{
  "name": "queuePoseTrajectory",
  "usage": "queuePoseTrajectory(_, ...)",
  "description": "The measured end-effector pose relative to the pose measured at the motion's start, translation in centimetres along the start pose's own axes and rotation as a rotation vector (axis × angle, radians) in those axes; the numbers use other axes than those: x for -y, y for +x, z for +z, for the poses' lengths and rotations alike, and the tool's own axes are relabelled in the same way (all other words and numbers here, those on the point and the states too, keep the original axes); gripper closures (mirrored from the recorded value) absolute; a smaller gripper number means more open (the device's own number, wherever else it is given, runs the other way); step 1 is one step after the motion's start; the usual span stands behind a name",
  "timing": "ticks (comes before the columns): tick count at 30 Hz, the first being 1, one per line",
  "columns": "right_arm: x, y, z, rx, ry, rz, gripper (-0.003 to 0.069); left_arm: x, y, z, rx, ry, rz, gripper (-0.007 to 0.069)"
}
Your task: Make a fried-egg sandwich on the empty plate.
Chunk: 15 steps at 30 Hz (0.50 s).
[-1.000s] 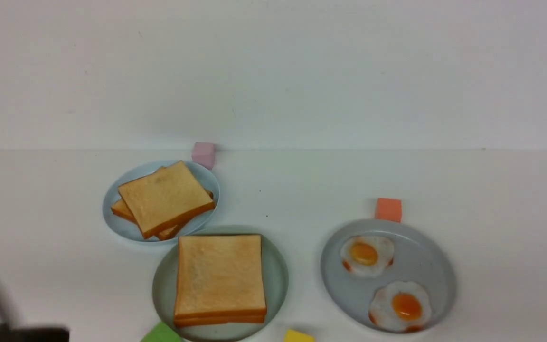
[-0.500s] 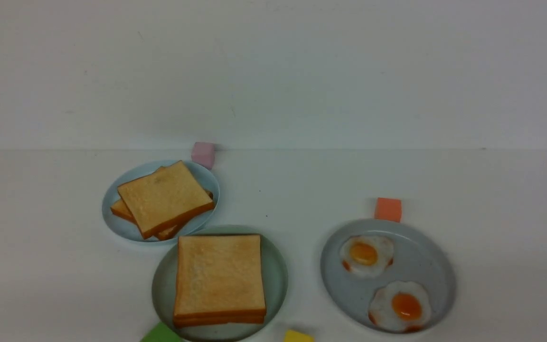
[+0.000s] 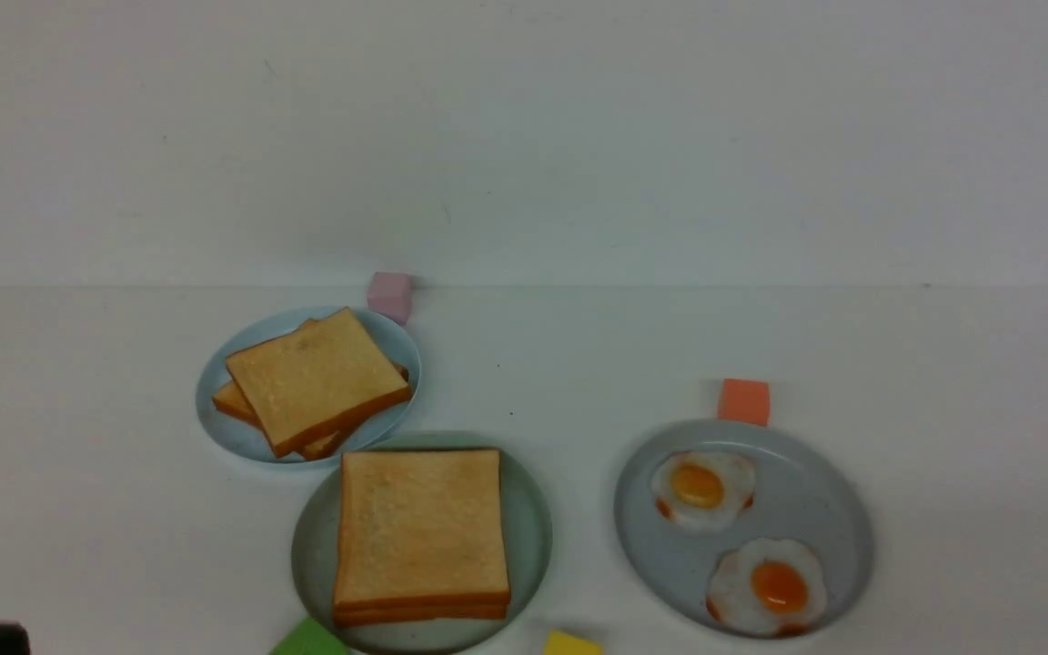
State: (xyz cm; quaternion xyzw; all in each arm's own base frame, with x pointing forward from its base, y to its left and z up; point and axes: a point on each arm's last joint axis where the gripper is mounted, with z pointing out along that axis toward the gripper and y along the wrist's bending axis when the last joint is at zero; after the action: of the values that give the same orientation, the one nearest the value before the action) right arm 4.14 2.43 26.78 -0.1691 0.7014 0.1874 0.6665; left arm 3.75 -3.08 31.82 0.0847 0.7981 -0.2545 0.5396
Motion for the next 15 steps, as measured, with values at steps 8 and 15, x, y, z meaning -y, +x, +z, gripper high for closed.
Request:
queuePoseTrajectory(8,0.0,0.0,0.0,0.0,0.0,0.002,0.0639,-4.3,4.9,0.9,0.275,-0.309,-0.066,0.0638)
queuePoseTrajectory(15,0.0,0.0,0.0,0.0,0.0,0.002,0.0634,-7.0,10.4,3.2,0.187,-0.441,-0.089,0.0638)
